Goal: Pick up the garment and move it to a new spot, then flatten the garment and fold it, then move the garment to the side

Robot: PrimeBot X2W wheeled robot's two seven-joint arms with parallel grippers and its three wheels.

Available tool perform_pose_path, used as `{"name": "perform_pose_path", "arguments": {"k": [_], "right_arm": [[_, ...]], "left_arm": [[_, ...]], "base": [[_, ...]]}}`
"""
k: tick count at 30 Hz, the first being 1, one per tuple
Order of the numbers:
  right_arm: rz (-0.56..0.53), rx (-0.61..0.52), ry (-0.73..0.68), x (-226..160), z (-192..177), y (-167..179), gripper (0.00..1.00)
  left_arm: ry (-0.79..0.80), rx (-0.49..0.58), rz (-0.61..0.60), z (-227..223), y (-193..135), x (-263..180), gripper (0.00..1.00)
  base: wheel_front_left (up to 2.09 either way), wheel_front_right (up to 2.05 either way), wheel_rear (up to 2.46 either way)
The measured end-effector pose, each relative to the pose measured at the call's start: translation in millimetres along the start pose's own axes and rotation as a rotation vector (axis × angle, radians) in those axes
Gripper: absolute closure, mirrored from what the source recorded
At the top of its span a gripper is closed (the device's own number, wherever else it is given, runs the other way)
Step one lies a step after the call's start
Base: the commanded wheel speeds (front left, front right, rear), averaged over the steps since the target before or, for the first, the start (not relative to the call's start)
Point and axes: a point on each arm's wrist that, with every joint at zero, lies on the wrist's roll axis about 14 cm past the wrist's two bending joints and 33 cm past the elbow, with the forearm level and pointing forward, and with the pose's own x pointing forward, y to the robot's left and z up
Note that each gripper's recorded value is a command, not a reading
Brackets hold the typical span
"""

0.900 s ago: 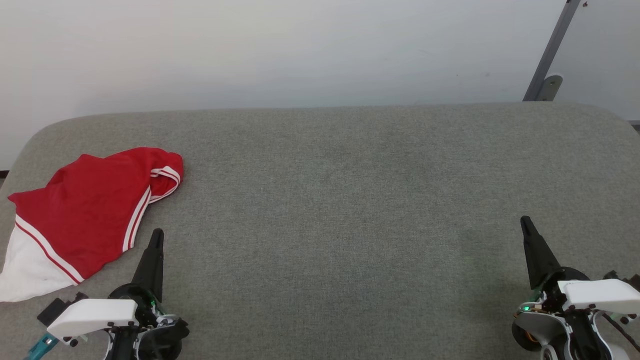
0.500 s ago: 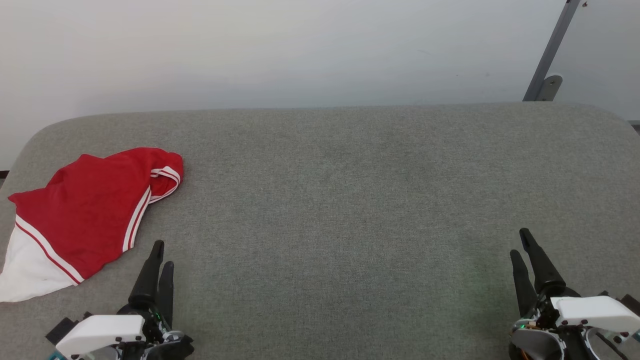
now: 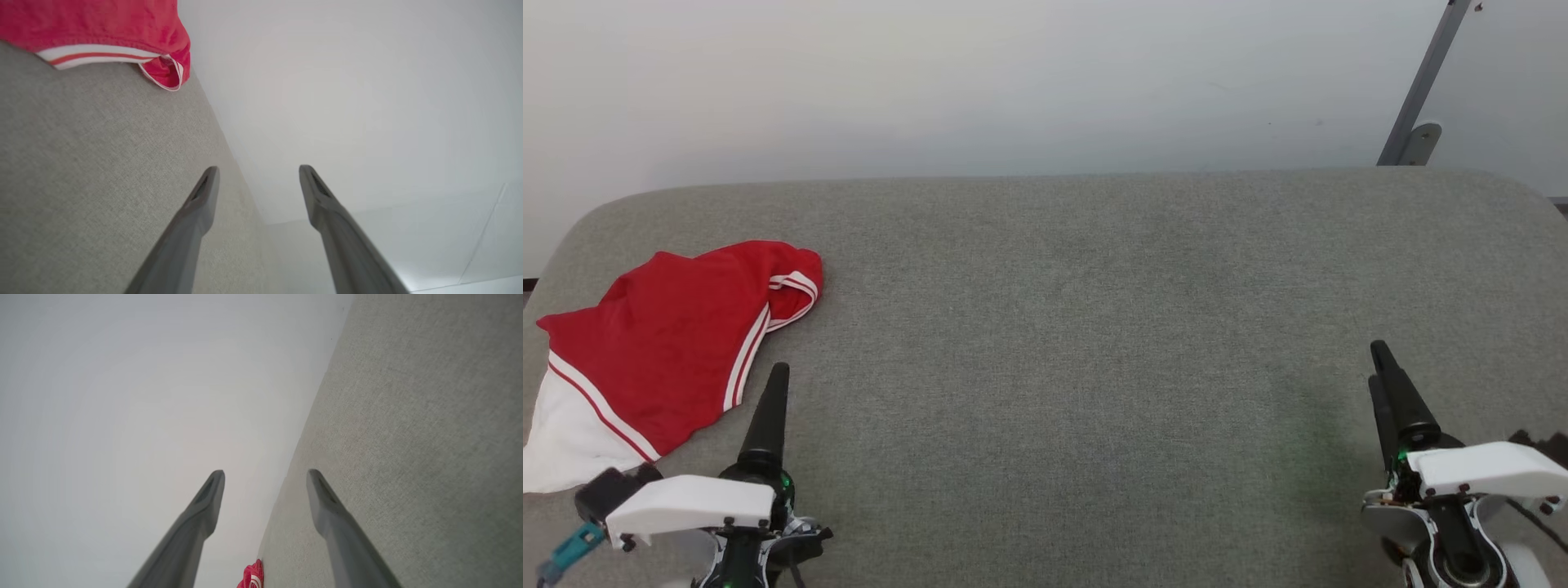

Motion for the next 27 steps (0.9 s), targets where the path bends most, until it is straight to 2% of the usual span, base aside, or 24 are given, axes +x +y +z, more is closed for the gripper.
{"name": "perform_pose_path", "arguments": {"k": [6, 19, 27], "right_arm": [[0.016, -0.149, 0.006, 7, 0, 7, 0.00], [0.028, -0.604, 0.035, 17, -1, 11, 0.00], [0.030, -0.769, 0.046, 19, -8, 9, 0.00]], "left_arm": [[0.010, 0.175, -0.003, -1, -3, 3, 0.00], [0.010, 0.527, 0.013, 4, -4, 9, 0.00], [0.013, 0.676, 0.038, 5, 4, 8, 0.00]], "base": [[0.00, 0.00, 0.00], [0.00, 0.00, 0.00], [0.00, 0.00, 0.00]]}}
